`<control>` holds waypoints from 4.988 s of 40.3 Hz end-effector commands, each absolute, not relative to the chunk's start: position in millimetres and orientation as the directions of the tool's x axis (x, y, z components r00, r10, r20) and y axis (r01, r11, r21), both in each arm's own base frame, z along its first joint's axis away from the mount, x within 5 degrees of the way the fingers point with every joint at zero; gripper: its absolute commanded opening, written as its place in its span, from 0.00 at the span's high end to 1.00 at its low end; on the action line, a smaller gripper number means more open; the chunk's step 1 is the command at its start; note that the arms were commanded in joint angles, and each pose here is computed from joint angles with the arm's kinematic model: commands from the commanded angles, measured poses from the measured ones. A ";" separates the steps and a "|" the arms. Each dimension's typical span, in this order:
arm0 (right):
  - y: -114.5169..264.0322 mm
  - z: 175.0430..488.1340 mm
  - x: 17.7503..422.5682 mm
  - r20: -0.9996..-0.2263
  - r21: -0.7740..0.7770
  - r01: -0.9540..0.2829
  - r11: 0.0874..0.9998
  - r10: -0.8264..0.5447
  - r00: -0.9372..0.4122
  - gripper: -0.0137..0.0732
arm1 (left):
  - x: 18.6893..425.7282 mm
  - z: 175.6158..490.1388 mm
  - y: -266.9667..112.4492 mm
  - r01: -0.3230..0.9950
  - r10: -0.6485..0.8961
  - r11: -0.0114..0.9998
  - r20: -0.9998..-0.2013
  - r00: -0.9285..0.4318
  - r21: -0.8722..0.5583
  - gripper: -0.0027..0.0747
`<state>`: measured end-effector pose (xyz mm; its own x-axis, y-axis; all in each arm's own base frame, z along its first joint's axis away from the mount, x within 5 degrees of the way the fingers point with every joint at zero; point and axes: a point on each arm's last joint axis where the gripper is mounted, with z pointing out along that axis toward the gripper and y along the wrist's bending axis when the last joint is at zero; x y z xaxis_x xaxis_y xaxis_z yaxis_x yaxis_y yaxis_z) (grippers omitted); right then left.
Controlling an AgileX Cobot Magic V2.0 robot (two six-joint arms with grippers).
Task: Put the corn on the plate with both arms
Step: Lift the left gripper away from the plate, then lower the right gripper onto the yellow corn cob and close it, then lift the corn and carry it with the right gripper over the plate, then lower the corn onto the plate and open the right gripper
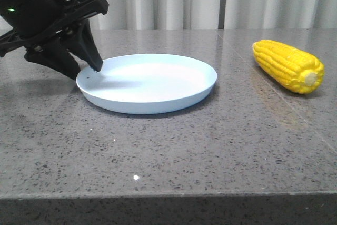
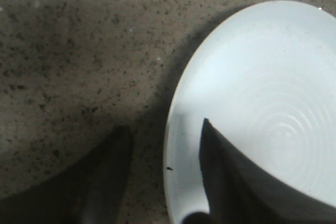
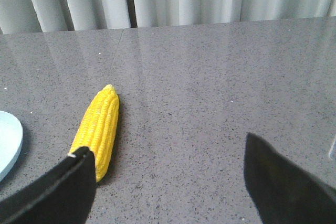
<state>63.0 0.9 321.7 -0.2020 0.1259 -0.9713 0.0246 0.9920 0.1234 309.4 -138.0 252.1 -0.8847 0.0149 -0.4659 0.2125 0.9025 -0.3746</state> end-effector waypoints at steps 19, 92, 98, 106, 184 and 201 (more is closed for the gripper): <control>0.3 338.8 64.9 -0.988 0.112 0.017 0.994 0.114 -0.105 0.15 | 248.9 351.1 -39.8 0.127 -0.013 0.984 -0.754 -0.656 -0.128 0.99; 5.6 328.7 156.6 -0.868 0.251 0.040 0.967 0.243 -0.432 0.15 | 37.0 305.6 -4.4 0.085 0.036 0.996 -0.997 -0.062 0.030 0.99; 21.8 329.9 203.2 -0.800 0.246 -0.012 0.969 0.196 -0.566 0.15 | 37.0 305.6 -4.4 0.085 0.036 0.996 -0.997 -0.062 0.030 0.99; 57.9 324.6 258.7 -0.699 0.239 -0.106 0.965 0.095 -0.709 0.15 | 37.0 305.6 -4.4 0.085 0.036 0.996 -0.997 -0.062 0.030 0.99; 259.3 333.2 303.0 -0.522 0.226 -0.099 0.969 0.035 -0.852 0.84 | 37.0 305.6 -4.4 0.085 0.036 0.996 -0.997 -0.062 0.030 0.99; 265.0 314.9 305.6 -0.454 0.201 -0.057 0.978 0.041 -0.890 0.28 | 37.0 305.6 -4.4 0.085 0.036 0.996 -0.997 -0.062 0.030 0.99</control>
